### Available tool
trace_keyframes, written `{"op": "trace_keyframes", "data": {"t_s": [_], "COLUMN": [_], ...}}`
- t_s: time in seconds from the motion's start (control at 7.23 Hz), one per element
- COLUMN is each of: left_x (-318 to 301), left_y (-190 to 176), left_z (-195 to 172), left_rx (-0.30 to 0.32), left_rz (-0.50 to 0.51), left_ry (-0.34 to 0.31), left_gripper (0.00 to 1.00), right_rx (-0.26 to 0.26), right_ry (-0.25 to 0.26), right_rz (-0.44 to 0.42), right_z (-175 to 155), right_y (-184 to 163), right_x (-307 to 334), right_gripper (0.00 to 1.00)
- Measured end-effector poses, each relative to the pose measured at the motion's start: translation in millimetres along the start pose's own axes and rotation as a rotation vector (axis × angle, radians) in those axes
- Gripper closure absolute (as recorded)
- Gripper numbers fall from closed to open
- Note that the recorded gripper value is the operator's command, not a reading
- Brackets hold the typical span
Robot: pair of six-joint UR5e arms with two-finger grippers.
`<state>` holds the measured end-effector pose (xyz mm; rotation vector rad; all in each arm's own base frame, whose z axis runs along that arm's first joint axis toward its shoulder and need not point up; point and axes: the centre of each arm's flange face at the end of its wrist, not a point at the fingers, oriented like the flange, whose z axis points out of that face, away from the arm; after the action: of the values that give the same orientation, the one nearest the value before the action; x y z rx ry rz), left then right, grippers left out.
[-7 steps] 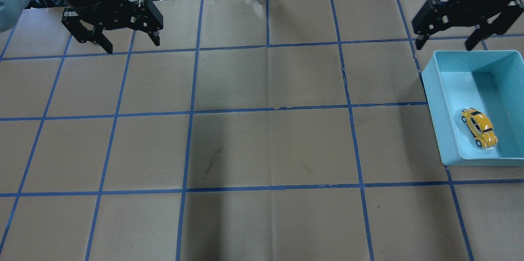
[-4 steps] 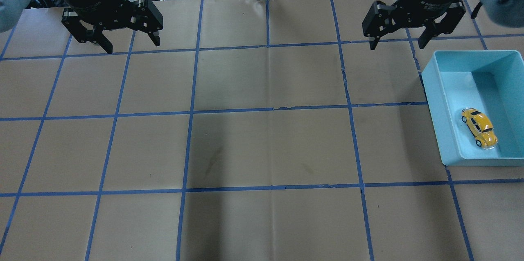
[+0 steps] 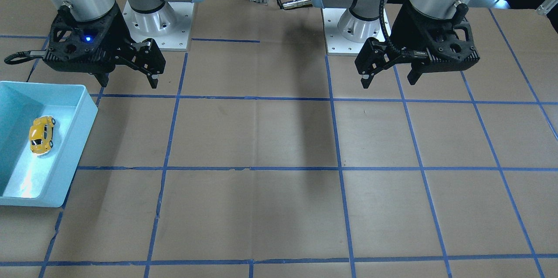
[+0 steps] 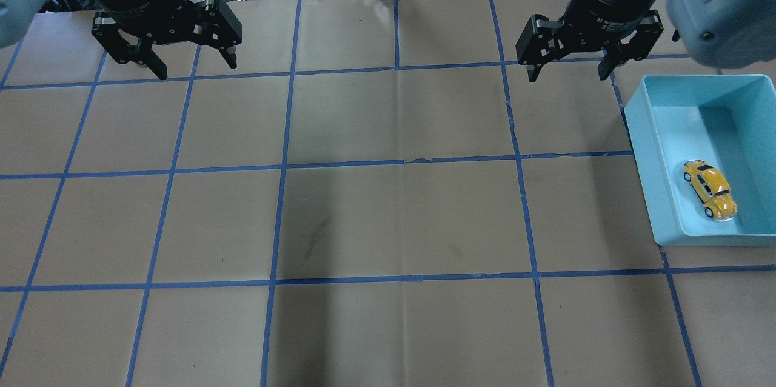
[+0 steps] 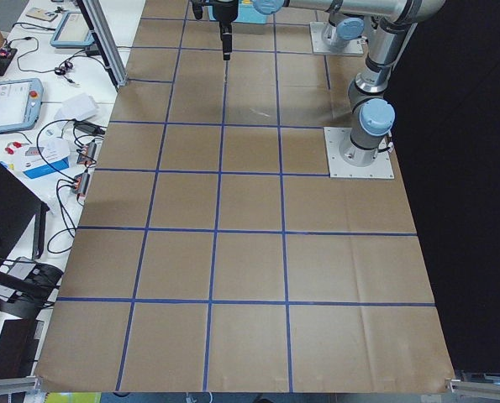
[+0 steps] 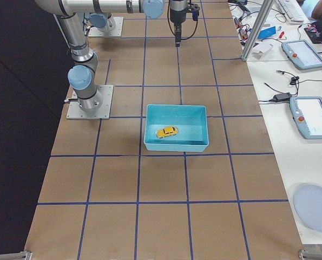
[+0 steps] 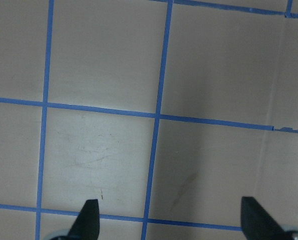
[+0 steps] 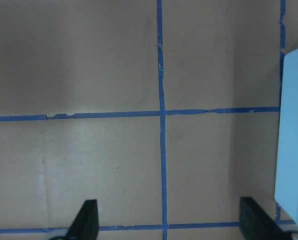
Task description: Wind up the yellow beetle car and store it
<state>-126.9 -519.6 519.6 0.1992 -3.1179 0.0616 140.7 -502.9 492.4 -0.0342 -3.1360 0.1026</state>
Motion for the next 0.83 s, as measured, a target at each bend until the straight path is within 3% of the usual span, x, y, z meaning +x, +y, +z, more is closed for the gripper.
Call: {"op": "trace_keyframes", "data": {"t_s": [0.83], "left_x": [0.7], "left_y": [0.4], "left_z": [0.6], "left_rx": [-0.001], "left_rz": [0.001], "left_ry": [0.0], "left_gripper": [0.0], "right_rx": [-0.014], "right_ry": [0.0], "right_rz": [0.017], "right_z": [-9.4], "right_y": [-4.7], "right_x": [-0.2], "right_gripper": [0.0]}}
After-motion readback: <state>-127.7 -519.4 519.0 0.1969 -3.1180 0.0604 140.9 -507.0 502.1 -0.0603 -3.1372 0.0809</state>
